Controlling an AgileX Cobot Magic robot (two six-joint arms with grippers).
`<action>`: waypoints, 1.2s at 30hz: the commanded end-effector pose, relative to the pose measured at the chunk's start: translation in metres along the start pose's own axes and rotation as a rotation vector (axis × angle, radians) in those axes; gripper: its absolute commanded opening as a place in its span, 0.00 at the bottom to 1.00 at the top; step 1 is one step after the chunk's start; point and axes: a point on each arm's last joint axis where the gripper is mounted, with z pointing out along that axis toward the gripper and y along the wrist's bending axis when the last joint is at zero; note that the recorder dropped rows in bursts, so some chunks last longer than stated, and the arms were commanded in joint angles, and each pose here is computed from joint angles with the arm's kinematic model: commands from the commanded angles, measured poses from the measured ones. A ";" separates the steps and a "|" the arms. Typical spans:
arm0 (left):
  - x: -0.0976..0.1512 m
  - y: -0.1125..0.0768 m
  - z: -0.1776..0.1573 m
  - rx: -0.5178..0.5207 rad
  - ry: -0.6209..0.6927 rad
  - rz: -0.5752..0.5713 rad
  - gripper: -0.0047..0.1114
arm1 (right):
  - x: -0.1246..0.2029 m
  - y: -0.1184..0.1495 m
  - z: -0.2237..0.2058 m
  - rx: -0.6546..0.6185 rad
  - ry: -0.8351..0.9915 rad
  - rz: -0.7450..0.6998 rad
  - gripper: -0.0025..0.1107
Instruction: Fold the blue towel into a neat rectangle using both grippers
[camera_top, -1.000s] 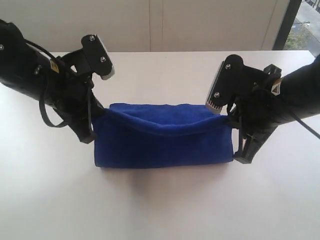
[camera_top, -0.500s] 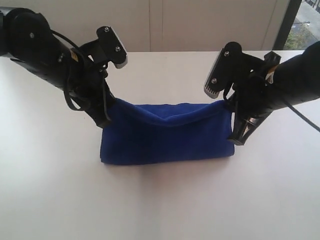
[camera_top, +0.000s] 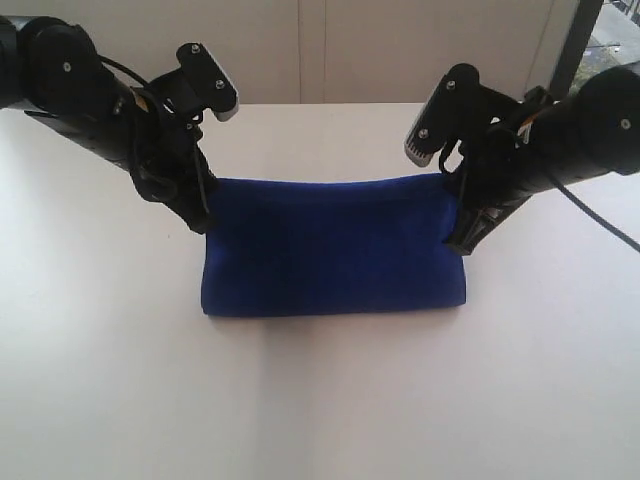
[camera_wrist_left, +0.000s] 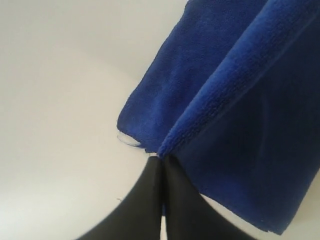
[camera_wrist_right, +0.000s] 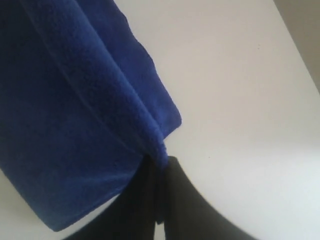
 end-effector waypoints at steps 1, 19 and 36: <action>-0.007 0.005 0.000 -0.016 -0.023 -0.022 0.04 | -0.005 -0.008 0.009 0.003 0.009 0.006 0.02; -0.012 0.035 0.032 -0.050 -0.018 -0.071 0.04 | -0.004 -0.037 0.048 0.021 0.050 0.039 0.02; -0.007 0.036 0.055 -0.040 0.006 -0.078 0.04 | 0.000 -0.035 0.086 0.072 -0.015 0.034 0.02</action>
